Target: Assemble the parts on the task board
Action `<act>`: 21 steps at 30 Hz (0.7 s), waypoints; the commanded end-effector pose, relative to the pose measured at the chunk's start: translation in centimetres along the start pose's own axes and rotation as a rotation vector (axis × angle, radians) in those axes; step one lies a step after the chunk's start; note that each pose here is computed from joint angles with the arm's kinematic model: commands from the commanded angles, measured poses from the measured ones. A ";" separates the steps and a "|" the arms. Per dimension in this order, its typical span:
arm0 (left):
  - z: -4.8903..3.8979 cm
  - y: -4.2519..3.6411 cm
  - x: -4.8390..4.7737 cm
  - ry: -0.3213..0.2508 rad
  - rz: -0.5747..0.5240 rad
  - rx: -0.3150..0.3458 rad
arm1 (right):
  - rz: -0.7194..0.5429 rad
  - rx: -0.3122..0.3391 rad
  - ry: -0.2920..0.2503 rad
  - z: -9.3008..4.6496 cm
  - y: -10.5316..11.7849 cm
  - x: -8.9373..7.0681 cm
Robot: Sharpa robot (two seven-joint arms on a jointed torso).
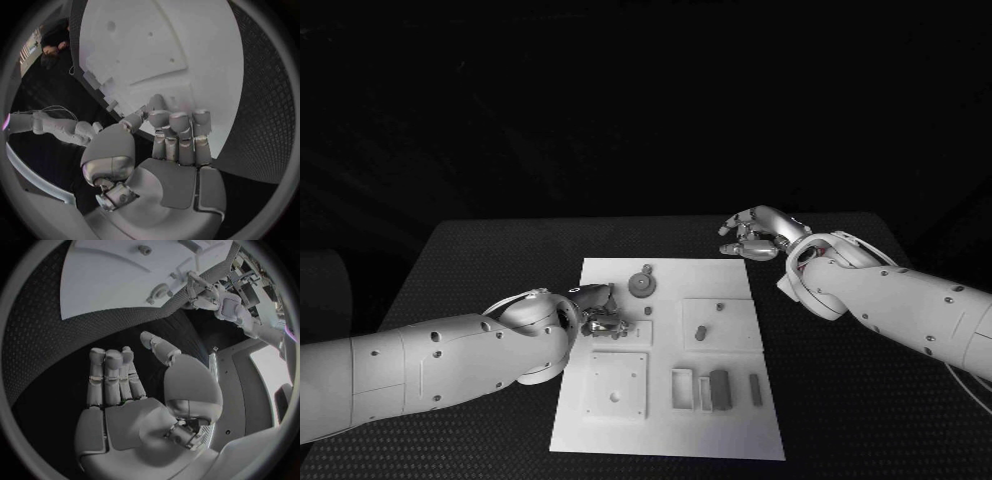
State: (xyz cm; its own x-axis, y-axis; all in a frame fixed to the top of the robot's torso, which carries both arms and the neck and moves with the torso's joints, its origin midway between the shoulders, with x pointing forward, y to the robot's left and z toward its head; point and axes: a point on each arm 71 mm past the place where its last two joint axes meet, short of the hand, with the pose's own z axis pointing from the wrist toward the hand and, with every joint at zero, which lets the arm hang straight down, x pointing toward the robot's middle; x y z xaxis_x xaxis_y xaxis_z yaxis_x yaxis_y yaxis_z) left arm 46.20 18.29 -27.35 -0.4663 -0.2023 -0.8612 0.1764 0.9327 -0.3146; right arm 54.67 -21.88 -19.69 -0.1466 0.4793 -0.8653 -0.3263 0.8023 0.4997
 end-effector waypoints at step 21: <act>-0.08 -0.27 1.09 0.050 0.007 0.007 | 0.000 -0.010 0.010 -0.1 0.1 0.1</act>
State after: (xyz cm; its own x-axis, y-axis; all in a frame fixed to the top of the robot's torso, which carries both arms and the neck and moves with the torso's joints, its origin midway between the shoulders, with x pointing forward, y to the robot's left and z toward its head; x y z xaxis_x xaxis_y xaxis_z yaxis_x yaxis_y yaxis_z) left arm 45.87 17.99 -27.71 -0.4794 -0.1961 -0.8554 0.1818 0.9314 -0.3153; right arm 54.63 -21.96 -19.71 -0.1468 0.4792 -0.8653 -0.3256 0.8026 0.4997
